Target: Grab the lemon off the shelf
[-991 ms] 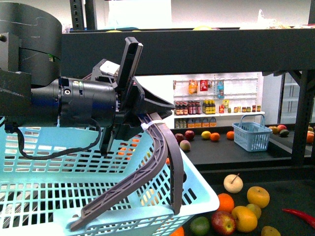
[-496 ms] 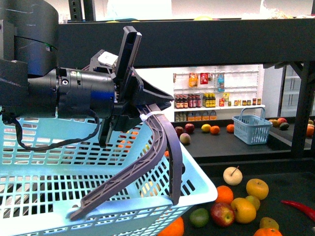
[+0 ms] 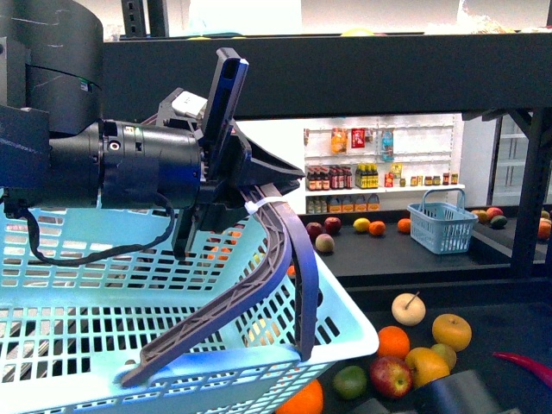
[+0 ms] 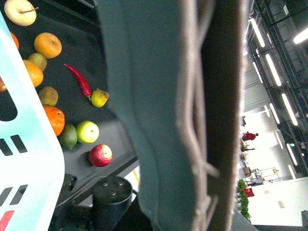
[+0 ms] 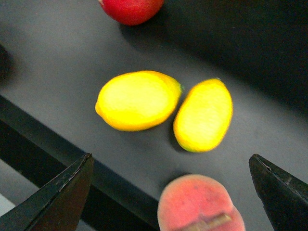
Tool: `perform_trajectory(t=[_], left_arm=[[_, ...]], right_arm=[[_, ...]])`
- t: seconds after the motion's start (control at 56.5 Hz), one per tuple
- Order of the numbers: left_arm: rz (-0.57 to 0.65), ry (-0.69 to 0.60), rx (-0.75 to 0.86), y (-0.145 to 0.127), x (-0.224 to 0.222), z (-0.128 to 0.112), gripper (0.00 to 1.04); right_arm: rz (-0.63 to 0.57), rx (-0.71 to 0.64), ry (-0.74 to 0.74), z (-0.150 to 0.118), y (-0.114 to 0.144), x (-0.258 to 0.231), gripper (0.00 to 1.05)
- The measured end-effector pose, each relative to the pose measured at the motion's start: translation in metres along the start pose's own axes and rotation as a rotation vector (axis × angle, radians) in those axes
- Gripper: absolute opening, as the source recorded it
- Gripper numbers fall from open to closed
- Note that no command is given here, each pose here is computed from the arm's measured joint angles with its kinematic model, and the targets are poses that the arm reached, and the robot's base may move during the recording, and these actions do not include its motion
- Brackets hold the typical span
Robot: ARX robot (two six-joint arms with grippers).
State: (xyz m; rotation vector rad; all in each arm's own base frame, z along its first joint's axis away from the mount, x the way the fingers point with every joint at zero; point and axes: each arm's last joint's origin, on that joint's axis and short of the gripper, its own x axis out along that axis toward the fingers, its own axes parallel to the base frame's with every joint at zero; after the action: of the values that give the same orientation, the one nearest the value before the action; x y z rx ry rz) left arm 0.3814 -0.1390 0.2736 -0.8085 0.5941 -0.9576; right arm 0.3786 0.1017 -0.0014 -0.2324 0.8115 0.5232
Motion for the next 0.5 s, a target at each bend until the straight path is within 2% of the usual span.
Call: perform_trajectory(t=[0.177, 0.496], left_arm=[[0.000, 0.000, 0.000, 0.000, 0.000, 0.000, 0.08], [-0.001, 0.001, 0.000, 0.000, 0.000, 0.000, 0.08]], right_arm=[[-0.014, -0.046, 0.007, -0.005, 0.009, 0.022, 0.97], [-0.074, -0.129, 0.010, -0.013, -0.008, 0.050, 0.97]])
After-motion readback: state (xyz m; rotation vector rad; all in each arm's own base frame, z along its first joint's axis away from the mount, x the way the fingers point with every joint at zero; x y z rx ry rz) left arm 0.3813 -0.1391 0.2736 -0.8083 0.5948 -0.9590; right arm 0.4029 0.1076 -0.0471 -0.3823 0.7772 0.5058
